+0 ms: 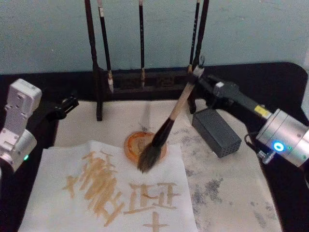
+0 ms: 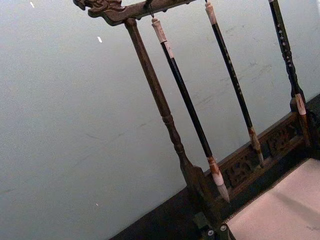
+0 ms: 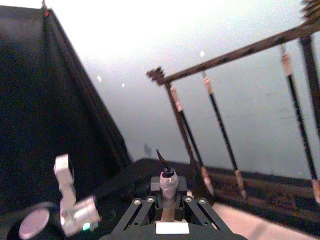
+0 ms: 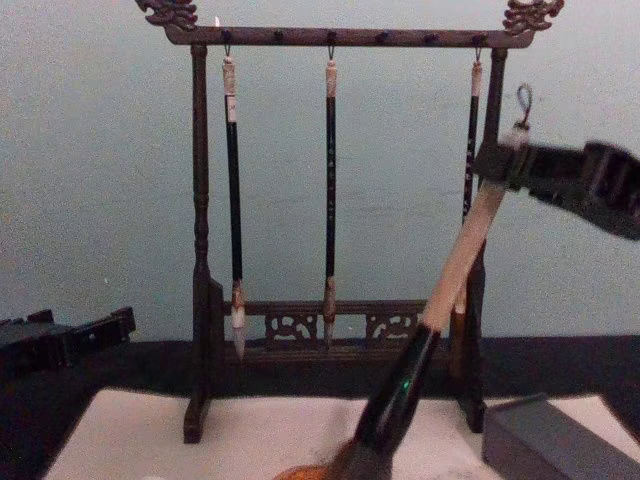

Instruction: Pick up the brush from the inkstone, write on the paper, then place the brush back to its original position.

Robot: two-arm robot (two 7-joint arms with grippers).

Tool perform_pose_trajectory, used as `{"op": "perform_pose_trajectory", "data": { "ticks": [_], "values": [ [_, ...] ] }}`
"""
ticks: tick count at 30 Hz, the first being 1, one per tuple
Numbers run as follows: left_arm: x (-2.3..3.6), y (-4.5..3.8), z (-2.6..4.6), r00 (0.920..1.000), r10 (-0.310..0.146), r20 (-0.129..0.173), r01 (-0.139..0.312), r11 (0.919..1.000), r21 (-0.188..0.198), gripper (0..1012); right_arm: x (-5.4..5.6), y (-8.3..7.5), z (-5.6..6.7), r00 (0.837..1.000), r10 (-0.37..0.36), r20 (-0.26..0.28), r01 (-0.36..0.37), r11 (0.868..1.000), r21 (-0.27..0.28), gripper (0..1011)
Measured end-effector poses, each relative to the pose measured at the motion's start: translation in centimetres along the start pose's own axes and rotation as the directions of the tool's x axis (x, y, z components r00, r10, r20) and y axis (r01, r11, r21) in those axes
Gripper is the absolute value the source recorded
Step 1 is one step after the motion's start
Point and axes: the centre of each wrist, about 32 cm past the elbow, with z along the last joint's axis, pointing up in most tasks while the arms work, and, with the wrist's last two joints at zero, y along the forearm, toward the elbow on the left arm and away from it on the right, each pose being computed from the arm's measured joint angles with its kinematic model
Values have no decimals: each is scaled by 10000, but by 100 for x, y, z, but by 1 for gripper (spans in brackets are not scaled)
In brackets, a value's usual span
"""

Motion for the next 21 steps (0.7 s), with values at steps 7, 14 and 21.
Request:
{"op": "perform_pose_trajectory", "data": {
  "ticks": [7,14,21],
  "values": [
    [0,0,0,10000,1,0,-1,10000,0,1002,42,12,80,9925,-654,-1037,730,9948,714,172],
    [0,0,0,10000,0,0,0,10000,0,1002,125,-19,130,9696,-1174,-2145,1437,9833,1113,172],
    [0,0,0,10000,0,0,0,10000,0,1002,259,-77,128,9193,-1525,-3629,2096,9700,1231,172]
  ]
}}
